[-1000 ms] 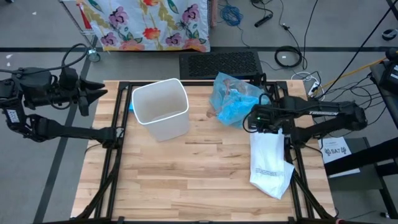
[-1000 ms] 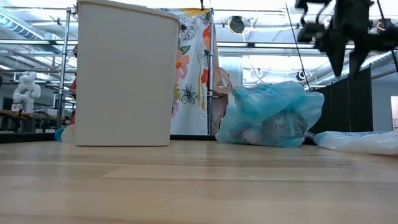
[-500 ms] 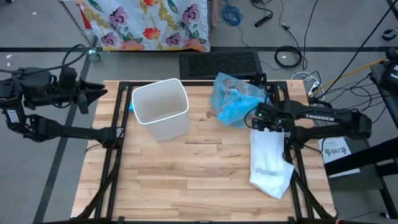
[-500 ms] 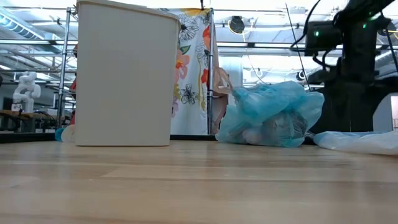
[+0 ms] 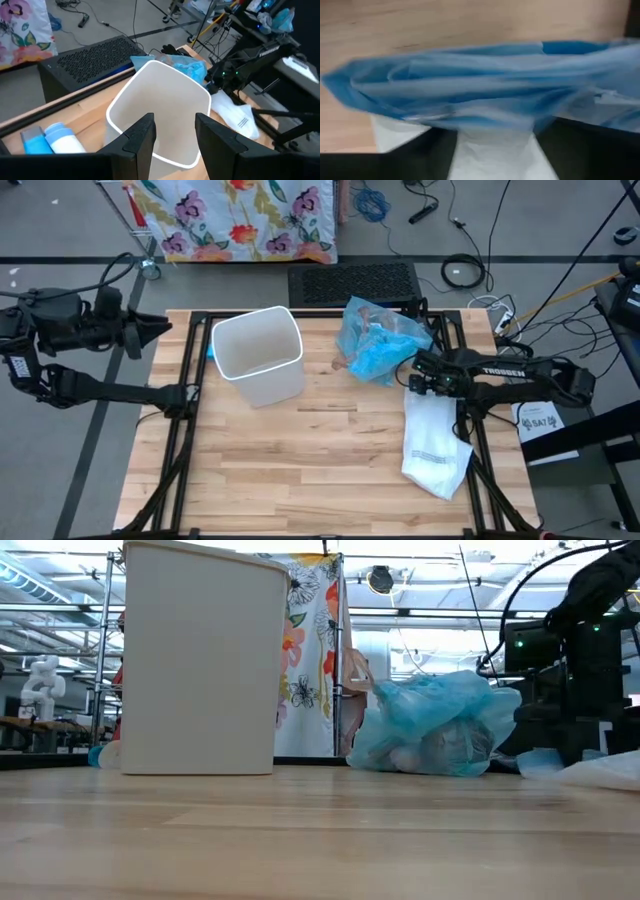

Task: Place trash/remove bag and relplace
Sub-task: Put the white trash bag into the white trash bin

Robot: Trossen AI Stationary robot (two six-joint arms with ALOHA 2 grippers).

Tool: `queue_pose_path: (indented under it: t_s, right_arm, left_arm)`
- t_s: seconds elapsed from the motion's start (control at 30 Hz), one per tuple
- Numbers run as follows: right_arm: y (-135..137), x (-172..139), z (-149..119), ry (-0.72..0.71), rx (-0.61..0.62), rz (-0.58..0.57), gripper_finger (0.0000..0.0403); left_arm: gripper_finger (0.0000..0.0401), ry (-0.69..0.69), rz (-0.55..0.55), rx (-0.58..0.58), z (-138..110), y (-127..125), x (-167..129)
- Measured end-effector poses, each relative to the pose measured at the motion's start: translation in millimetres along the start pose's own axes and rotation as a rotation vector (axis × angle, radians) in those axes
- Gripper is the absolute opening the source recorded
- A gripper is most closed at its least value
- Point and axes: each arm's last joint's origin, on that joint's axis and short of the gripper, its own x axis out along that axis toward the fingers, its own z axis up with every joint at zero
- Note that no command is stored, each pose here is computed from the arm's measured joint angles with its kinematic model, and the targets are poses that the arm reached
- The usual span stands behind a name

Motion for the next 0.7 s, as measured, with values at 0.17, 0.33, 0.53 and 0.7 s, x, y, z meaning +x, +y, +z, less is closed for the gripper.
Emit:
queue_pose_path:
  t_s: [0.17, 0.33, 0.53, 0.7]
  right_arm:
    - [7.9, -10.9, -1.5, -0.074, -0.118, 0.012, 0.0057]
    - [17.6, -34.9, -6.4, -0.090, -0.155, 0.041, 0.0006]
    - [31.8, -107.8, -23.8, -0.181, -0.172, 0.035, 0.0001]
    - [38.0, -193.1, -42.2, -0.357, -0.142, 0.204, 0.0000]
  left_arm:
    - [0.0144, -0.011, 0.019, -0.035, 1.9, -1.4, 3.0]
    - [0.0144, 0.005, 0.030, -0.016, 3.8, -4.5, 9.1]
    - [0.0144, 0.013, 0.036, 0.106, 4.5, -5.6, 11.6]
    - [0.0144, 0.016, 0.037, 0.192, 3.0, -3.9, 9.3]
